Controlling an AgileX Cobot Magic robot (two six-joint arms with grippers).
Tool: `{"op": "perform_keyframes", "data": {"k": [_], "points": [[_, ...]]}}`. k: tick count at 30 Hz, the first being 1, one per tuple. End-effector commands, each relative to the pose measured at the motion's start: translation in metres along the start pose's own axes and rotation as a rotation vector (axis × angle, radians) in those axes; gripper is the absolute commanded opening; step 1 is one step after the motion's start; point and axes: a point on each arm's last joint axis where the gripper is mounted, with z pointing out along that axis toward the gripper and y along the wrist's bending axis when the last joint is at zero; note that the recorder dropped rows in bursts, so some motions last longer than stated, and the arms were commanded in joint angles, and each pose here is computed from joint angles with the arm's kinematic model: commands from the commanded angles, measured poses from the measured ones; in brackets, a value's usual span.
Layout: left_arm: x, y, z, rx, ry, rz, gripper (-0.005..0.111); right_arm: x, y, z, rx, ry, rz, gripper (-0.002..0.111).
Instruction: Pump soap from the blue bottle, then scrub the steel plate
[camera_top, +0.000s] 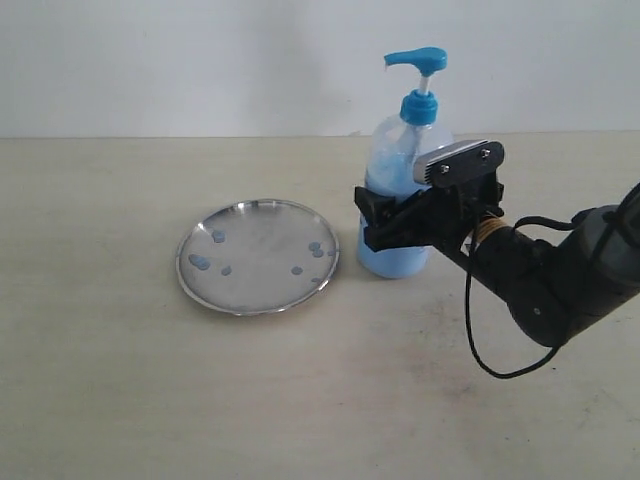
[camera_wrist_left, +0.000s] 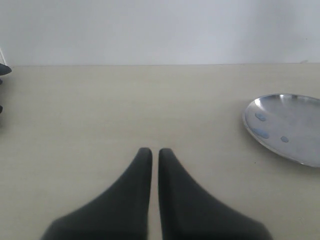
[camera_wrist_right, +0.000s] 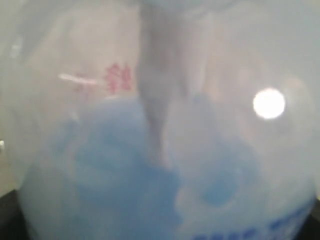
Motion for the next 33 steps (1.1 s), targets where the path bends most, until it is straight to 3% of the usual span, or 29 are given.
{"op": "perform_keyframes", "data": {"k": [1,6,15,22,25,29,33], "points": [[0.0,0.0,0.0,0.006,-0.007,-0.003,0.004,-0.008,0.006,0.003,-0.001,-0.058,-0.028,0.0],[0.0,0.0,0.0,0.003,-0.014,0.005,0.004,-0.005,0.007,0.003,0.0,-0.03,-0.027,0.0],[-0.012,0.0,-0.001,0.004,-0.141,-0.044,0.004,-0.003,0.007,0.003,-0.002,-0.01,-0.069,0.0],[-0.015,-0.002,-0.001,0.058,-0.165,-0.361,0.004,-0.003,0.008,0.003,-0.019,-0.011,-0.19,0.0],[-0.021,-0.001,-0.003,0.071,-0.239,-0.476,0.004,-0.003,0.008,0.003,-0.018,-0.012,-0.258,0.0],[-0.025,0.001,-0.004,0.074,-0.288,-0.551,0.004,-0.003,0.007,0.008,-0.019,0.026,-0.292,0.0],[-0.022,-0.001,-0.003,0.087,-0.24,-0.573,0.004,-0.008,0.009,0.019,-0.026,0.05,-0.298,0.0]]}}
